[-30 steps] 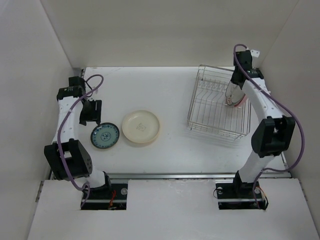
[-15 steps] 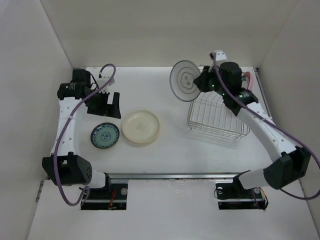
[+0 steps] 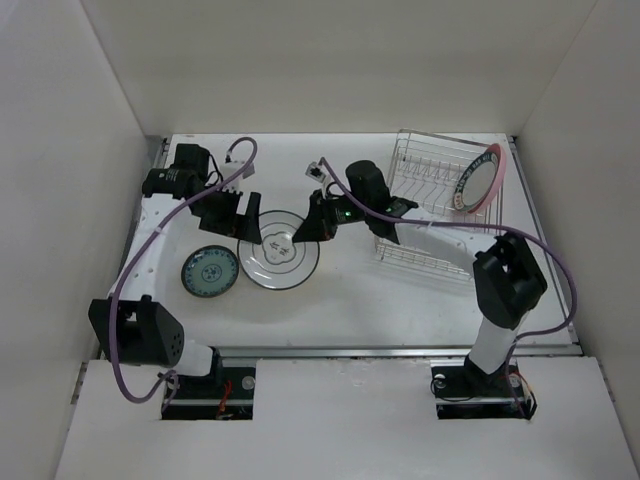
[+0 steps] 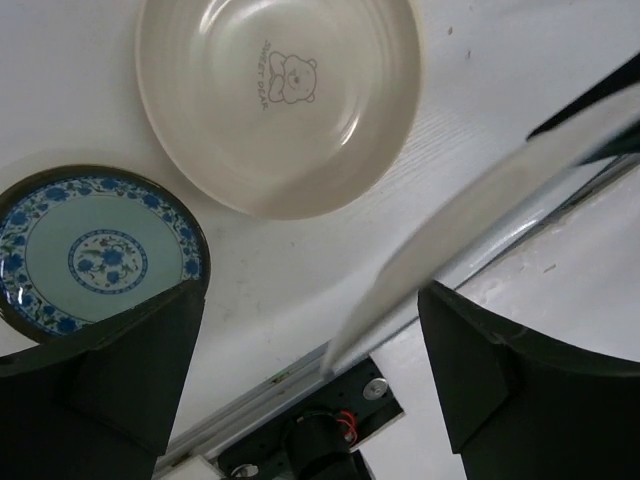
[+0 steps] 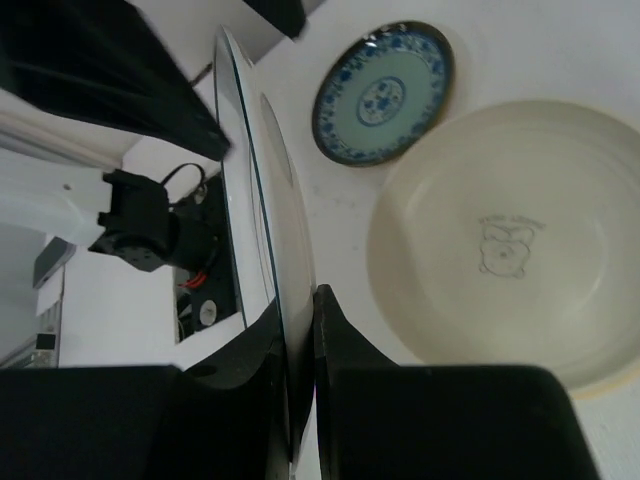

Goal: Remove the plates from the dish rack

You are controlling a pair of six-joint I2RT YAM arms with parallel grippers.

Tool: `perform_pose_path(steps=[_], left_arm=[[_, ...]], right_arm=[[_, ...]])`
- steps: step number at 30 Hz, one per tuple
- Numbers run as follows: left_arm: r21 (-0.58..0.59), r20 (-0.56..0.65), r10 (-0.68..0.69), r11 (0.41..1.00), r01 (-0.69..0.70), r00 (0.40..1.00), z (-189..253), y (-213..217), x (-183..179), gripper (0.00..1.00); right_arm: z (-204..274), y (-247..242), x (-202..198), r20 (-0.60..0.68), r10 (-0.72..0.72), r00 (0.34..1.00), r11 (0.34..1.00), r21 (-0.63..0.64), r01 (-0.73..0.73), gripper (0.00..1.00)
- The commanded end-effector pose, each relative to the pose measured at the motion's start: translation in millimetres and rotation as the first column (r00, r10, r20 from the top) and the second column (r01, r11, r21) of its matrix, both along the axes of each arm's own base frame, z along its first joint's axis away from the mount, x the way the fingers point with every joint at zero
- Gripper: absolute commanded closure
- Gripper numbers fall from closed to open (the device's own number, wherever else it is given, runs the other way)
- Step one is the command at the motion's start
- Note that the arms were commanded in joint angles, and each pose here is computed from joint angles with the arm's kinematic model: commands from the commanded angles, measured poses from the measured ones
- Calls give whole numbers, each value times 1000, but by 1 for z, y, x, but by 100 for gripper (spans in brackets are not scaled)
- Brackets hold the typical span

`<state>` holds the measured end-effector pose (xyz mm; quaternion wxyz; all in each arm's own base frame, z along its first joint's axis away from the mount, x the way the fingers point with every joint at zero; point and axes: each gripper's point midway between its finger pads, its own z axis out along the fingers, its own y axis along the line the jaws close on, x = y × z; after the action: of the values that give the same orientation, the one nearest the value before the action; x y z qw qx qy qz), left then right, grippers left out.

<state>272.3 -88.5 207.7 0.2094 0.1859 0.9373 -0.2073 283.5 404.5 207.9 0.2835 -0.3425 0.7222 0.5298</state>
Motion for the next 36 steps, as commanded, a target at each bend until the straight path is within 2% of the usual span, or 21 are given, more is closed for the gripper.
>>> perform_pose_path(steps=[1,4,5,9,11,12,13,14,15,17,21,25,26,28,34,36], left_arm=[[12,-42,-3,1000,4,999,-14,0,1,16],[-18,-74,-36,999,34,997,-13,-8,-6,37],[-26,-79,-50,998,48,996,-13,-9,-9,55],[-45,-91,-69,997,65,994,-6,-12,-14,100],[-35,-77,-65,997,62,995,-3,-10,-12,100],[-35,-72,-65,997,62,995,0,-10,-11,100],[-24,-66,-48,999,47,997,3,-9,-9,100],[-11,-60,-23,1000,22,998,2,-6,-5,100],[-7,-45,-8,1000,7,999,4,-6,-3,100],[-9,-3,52,999,-52,999,9,3,12,100],[-49,17,189,981,-188,982,18,27,40,100],[-154,-38,324,933,-326,945,15,59,72,100],[-175,-67,399,897,-405,914,5,79,89,100],[-184,-93,457,865,-467,884,-6,96,107,100],[-160,-182,556,797,-583,811,-53,129,165,100],[-163,-230,593,758,-631,771,-72,134,176,100]], right_arm=[[64,19,0,151,86,985,978,178,-113,100],[62,24,4,135,94,986,976,185,-118,100],[65,27,1,132,101,986,974,190,-125,100],[63,29,2,132,101,986,974,190,-126,100],[61,29,4,126,89,988,977,184,-111,99],[65,29,5,133,88,987,976,189,-112,93],[58,30,7,118,81,990,979,177,-101,71],[58,30,7,118,81,990,979,177,-101,61],[60,30,9,118,68,991,981,174,-88,54],[56,30,13,91,42,995,986,157,-56,45],[68,9,40,85,-92,992,985,151,78,37],[73,-34,69,75,-244,967,962,148,231,35],[65,-43,70,59,-265,962,958,130,256,35],[72,-57,68,62,-287,956,951,133,278,35],[78,-91,59,96,-360,928,931,99,351,35],[79,-100,61,110,-389,915,920,88,381,35]])
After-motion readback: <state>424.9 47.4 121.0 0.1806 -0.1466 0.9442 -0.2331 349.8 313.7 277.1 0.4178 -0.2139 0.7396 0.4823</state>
